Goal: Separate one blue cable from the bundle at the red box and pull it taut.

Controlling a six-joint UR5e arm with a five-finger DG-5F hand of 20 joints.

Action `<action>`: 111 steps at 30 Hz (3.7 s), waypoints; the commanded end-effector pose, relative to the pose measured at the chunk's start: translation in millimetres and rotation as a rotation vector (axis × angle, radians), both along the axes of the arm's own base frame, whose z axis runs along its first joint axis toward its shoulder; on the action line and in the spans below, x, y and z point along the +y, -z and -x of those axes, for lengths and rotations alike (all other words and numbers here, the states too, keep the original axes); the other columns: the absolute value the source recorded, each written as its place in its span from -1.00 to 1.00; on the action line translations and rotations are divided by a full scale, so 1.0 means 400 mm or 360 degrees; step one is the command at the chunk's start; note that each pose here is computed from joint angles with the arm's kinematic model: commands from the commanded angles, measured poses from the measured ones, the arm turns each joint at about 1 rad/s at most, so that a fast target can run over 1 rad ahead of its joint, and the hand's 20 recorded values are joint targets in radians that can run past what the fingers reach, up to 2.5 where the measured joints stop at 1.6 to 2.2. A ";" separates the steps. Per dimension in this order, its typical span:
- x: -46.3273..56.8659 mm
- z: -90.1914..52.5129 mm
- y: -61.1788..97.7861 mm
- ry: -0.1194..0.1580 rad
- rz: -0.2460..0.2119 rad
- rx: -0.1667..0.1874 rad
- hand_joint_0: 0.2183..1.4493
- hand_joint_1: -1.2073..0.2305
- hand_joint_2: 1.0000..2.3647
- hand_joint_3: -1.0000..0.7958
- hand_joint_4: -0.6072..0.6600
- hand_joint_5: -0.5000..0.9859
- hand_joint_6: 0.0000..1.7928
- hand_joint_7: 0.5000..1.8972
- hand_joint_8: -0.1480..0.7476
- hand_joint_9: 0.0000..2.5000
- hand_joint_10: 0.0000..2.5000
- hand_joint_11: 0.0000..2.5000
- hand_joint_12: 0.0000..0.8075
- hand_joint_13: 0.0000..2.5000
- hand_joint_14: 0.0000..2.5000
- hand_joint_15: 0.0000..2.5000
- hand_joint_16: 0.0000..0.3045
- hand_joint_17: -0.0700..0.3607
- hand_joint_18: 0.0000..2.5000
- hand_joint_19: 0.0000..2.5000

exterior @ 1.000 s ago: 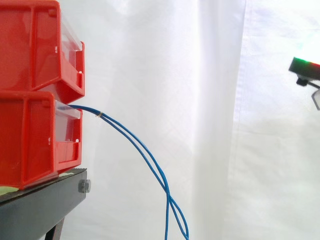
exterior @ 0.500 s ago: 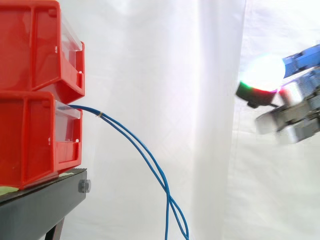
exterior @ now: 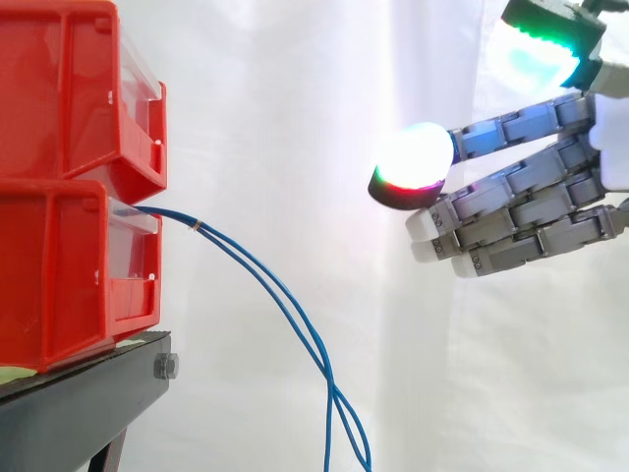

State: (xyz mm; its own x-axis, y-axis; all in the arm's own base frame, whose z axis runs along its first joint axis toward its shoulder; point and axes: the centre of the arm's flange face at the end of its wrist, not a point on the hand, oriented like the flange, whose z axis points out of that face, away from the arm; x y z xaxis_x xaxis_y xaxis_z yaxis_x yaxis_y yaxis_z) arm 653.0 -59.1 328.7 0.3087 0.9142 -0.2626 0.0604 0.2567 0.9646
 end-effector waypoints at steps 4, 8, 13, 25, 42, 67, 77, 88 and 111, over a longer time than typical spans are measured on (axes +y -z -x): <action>-0.002 -0.051 0.085 0.0029 0.0055 0.0008 -0.61 -0.32 -1.00 -0.41 0.28 -0.65 -0.44 -0.61 0.09 -0.72 -1.00 -0.92 -0.33 -0.87 -1.00 -1.00 -0.80 -0.35 -1.00 -1.00; 0.002 -0.086 0.131 0.0016 0.0062 0.0041 -0.60 -0.29 -1.00 -0.41 0.29 -0.65 -0.44 -0.59 0.10 -0.68 -1.00 -0.86 -0.33 -0.85 -1.00 -1.00 -0.80 -0.36 -1.00 -1.00; 0.009 -0.100 0.119 0.0011 0.0199 0.0016 -0.59 -0.28 -1.00 -0.40 0.30 -0.64 -0.44 -0.59 0.09 -0.65 -1.00 -0.83 -0.34 -0.84 -1.00 -1.00 -0.81 -0.37 -1.00 -1.00; 0.016 -0.187 0.243 -0.0065 0.0180 -0.0006 -0.57 -0.24 -1.00 -0.40 0.33 -0.62 -0.44 -0.56 0.10 -0.60 -1.00 -0.76 -0.34 -0.81 -1.00 -1.00 -0.81 -0.37 -0.98 -0.99; 0.010 -0.242 0.308 -0.0199 -0.0002 -0.0187 -0.57 -0.20 -1.00 -0.39 0.34 -0.61 -0.44 -0.53 0.11 -0.55 -0.99 -0.70 -0.31 -0.76 -1.00 -0.97 -0.80 -0.36 -0.93 -0.95; -0.025 -0.292 0.361 -0.0316 -0.0209 -0.0312 -0.52 -0.25 -0.99 -0.39 0.20 -0.59 -0.44 -0.49 0.07 -0.47 -0.99 -0.59 -0.23 -0.65 -1.00 -0.89 -0.79 -0.35 -0.82 -0.88; -0.038 -0.289 0.363 -0.0402 -0.0416 -0.0341 -0.52 -0.26 -1.00 -0.39 0.26 -0.58 -0.44 -0.43 0.07 -0.46 -0.99 -0.58 -0.22 -0.63 -1.00 -0.87 -0.79 -0.34 -0.81 -0.86; -0.048 -0.284 0.372 -0.0384 -0.0409 -0.0302 -0.51 -0.25 -1.00 -0.38 0.28 -0.58 -0.44 -0.43 0.07 -0.46 -0.99 -0.57 -0.20 -0.61 -1.00 -0.84 -0.79 -0.33 -0.78 -0.83; -0.047 -0.314 0.348 -0.0387 -0.0358 -0.0310 -0.49 -0.26 -0.99 -0.36 0.28 -0.58 -0.44 -0.31 0.07 -0.44 -0.99 -0.53 -0.17 -0.56 -0.99 -0.79 -0.77 -0.32 -0.73 -0.79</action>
State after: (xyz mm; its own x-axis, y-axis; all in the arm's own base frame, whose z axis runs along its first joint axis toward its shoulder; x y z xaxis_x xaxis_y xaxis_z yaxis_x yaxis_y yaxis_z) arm 778.4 -77.1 189.1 0.0993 0.9951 -0.0022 -0.1720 0.0193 0.9849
